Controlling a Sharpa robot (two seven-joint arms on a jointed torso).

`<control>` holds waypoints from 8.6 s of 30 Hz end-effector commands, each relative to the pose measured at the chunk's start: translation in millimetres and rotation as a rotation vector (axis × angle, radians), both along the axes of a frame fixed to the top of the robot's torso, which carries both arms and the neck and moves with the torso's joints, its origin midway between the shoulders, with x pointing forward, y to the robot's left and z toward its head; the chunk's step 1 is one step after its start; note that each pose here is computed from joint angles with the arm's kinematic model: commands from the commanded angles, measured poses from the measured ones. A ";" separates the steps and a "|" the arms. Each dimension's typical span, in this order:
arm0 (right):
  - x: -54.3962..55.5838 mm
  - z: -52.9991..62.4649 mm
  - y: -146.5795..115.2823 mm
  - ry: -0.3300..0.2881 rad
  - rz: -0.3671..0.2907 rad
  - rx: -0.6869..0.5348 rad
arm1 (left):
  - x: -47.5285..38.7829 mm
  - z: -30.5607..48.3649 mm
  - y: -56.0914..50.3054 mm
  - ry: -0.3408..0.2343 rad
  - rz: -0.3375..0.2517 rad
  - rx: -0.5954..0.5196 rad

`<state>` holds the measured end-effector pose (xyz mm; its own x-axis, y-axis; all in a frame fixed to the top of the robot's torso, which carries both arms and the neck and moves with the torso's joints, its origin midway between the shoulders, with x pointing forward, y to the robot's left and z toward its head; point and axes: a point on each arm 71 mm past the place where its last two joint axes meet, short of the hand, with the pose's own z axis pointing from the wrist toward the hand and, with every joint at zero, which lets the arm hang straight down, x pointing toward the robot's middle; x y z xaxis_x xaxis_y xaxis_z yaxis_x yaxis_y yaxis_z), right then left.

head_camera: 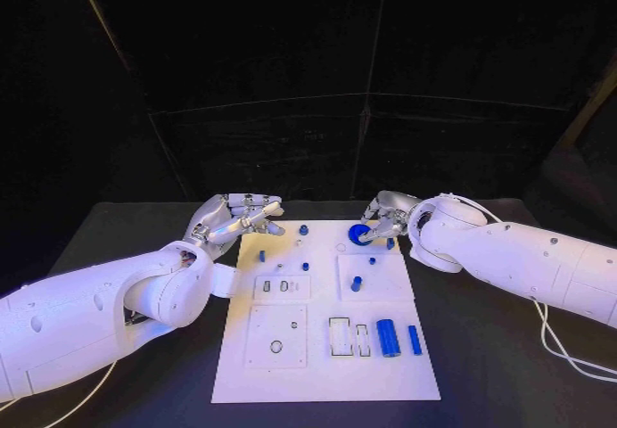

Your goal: Assemble the parts on the task board

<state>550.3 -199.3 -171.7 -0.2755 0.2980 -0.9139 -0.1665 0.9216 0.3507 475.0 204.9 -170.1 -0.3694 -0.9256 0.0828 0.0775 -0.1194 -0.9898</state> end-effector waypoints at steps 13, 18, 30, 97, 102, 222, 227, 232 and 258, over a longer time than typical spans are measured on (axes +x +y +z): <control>4.4 -2.0 3.9 0.009 0.002 -0.038 | 0.6 1.2 -1.9 -0.004 -0.013 -0.009; 4.9 -3.6 5.5 0.024 0.007 -0.048 | 0.6 1.1 -2.2 -0.004 -0.014 -0.009; 5.7 -5.1 5.0 0.028 0.009 -0.082 | 0.3 1.0 -2.8 0.000 -0.021 -0.011; -24.1 -1.3 141.1 -0.249 0.285 -0.147 | 2.4 0.7 -2.2 -0.006 -0.011 -0.009; -24.9 -3.8 144.7 -0.238 0.291 -0.151 | 2.6 0.6 -2.7 -0.006 -0.012 -0.009; -26.1 -45.6 -71.5 -0.071 0.103 0.210 | 11.0 -2.9 12.5 -0.001 0.023 0.009; -25.4 -45.8 -70.7 -0.073 0.098 0.214 | 11.2 -3.0 12.6 0.000 0.023 0.010; -24.9 -46.4 -70.7 -0.069 0.094 0.214 | 11.3 -3.1 12.8 0.000 0.023 0.010; -24.3 -47.0 -70.5 -0.065 0.084 0.212 | 11.4 -3.2 12.7 0.001 0.021 0.010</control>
